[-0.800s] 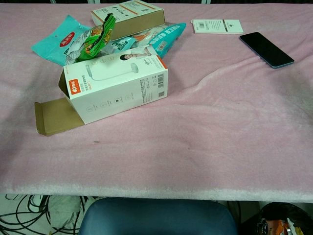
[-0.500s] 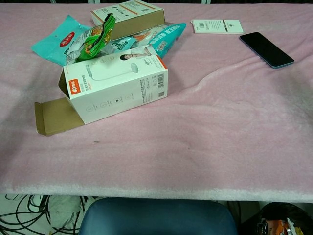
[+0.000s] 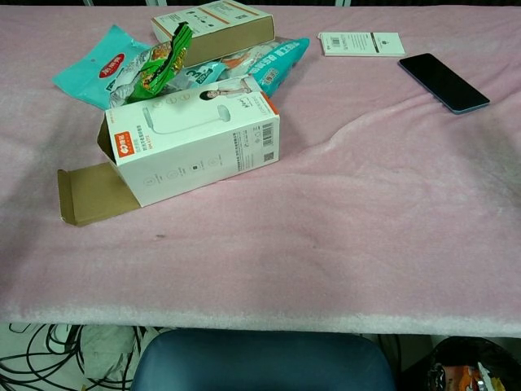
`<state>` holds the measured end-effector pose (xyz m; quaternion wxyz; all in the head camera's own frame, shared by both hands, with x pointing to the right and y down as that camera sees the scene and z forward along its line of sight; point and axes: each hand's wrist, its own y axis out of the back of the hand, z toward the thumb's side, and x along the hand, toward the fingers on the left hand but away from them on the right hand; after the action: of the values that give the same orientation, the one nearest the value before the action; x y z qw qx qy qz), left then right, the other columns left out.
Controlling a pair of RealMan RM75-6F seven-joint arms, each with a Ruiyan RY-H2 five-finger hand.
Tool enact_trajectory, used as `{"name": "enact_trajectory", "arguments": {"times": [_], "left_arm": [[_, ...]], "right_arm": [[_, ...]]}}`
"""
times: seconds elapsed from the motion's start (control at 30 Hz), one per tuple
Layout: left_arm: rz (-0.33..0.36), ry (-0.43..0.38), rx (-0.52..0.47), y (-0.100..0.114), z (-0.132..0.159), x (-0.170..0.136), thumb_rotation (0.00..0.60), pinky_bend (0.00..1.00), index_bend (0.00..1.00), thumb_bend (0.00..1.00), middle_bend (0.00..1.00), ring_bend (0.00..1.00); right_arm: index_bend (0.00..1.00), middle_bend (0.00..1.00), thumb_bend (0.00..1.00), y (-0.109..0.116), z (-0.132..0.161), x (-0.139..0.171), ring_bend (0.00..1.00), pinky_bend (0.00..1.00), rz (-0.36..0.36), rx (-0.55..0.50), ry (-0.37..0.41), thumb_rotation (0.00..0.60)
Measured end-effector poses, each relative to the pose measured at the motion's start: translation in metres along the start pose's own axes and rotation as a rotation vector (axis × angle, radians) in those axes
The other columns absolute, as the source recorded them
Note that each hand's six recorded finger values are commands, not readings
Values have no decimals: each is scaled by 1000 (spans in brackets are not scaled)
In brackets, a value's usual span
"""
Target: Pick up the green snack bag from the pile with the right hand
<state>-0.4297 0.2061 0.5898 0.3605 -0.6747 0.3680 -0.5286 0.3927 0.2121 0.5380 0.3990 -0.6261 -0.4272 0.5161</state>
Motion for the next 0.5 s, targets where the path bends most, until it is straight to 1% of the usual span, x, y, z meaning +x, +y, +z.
{"name": "enact_trajectory", "arguments": {"times": [0.13,0.27,0.37,0.5], "left_arm": [[-4,11,-6,-1,-2,1,600,0,0,0,0,0],[-4,14,-5,-1,-3,2,600,0,0,0,0,0],[-3,15,-5,-1,-3,3,600,0,0,0,0,0],[-3,12,-1,0,-3,3,600,0,0,0,0,0]], "right_arm": [[0,0,116,0,7,-6,0,217,8,-42,14,600],[0,7,149,-2,22,-20,18,256,35,-85,52,600],[0,36,155,1,42,-37,45,277,45,-124,102,600],[0,39,157,5,75,-65,47,278,57,-169,175,600]]}}
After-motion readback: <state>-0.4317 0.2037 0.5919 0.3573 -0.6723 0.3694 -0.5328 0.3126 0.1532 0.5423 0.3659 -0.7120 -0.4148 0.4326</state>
